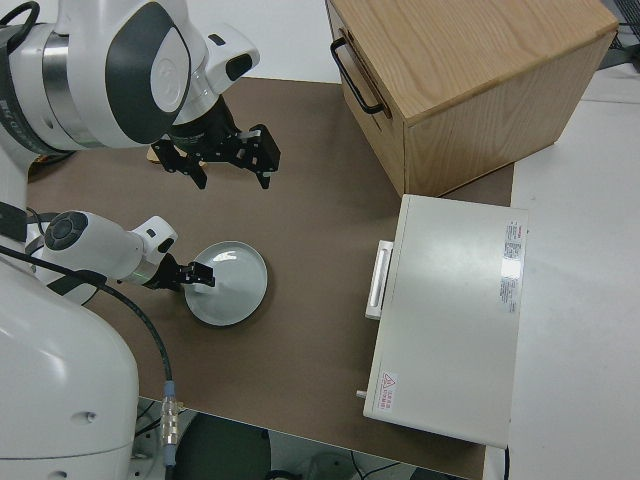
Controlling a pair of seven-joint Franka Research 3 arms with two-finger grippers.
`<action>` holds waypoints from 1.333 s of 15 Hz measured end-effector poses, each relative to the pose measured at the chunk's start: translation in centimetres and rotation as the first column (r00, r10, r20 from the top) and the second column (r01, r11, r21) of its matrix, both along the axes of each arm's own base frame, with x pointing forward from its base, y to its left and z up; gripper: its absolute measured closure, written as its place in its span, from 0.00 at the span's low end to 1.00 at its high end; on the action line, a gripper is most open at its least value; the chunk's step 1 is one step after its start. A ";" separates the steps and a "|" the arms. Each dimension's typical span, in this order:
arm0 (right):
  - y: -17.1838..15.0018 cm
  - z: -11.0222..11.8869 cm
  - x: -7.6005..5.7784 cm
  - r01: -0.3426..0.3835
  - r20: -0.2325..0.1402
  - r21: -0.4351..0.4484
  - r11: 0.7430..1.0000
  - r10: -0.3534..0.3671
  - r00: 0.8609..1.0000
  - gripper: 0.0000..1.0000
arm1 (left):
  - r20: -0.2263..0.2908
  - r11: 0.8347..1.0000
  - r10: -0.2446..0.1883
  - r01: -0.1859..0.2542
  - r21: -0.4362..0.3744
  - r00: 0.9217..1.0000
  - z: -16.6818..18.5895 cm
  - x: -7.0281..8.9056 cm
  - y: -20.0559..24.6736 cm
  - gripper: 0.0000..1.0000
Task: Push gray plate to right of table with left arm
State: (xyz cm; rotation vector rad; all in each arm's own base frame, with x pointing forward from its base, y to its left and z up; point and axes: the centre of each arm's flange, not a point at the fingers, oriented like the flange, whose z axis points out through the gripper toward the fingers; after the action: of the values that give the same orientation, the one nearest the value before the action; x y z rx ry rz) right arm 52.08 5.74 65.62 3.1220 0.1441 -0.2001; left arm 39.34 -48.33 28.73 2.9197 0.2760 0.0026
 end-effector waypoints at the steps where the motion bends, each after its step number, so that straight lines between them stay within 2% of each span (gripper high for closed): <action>1: 0.0 0.0 0.0 0.000 0.000 0.000 1.000 0.000 1.000 0.01 | -0.001 1.000 0.000 0.000 0.001 1.000 0.0 0.0 0.0 0.00; 9: 0.0 0.0 0.0 0.000 0.000 0.000 1.000 0.000 1.000 0.01 | -0.013 0.997 -0.005 0.006 0.073 1.000 0.4 1.3 1.4 0.00; 14: 0.0 0.0 0.0 0.000 0.000 0.000 1.000 0.000 1.000 0.01 | -0.022 0.994 0.000 0.003 0.111 1.000 2.5 3.9 4.4 0.00; 20: 0.0 0.0 0.0 0.000 0.000 0.000 1.000 0.000 1.000 0.01 | -0.048 0.986 -0.029 0.036 0.161 0.998 5.3 7.2 9.7 0.00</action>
State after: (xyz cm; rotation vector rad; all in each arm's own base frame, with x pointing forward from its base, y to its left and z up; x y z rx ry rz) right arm 52.08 5.74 65.62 3.1220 0.1441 -0.2001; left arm 46.51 -38.59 33.98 3.0886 0.2456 -0.0485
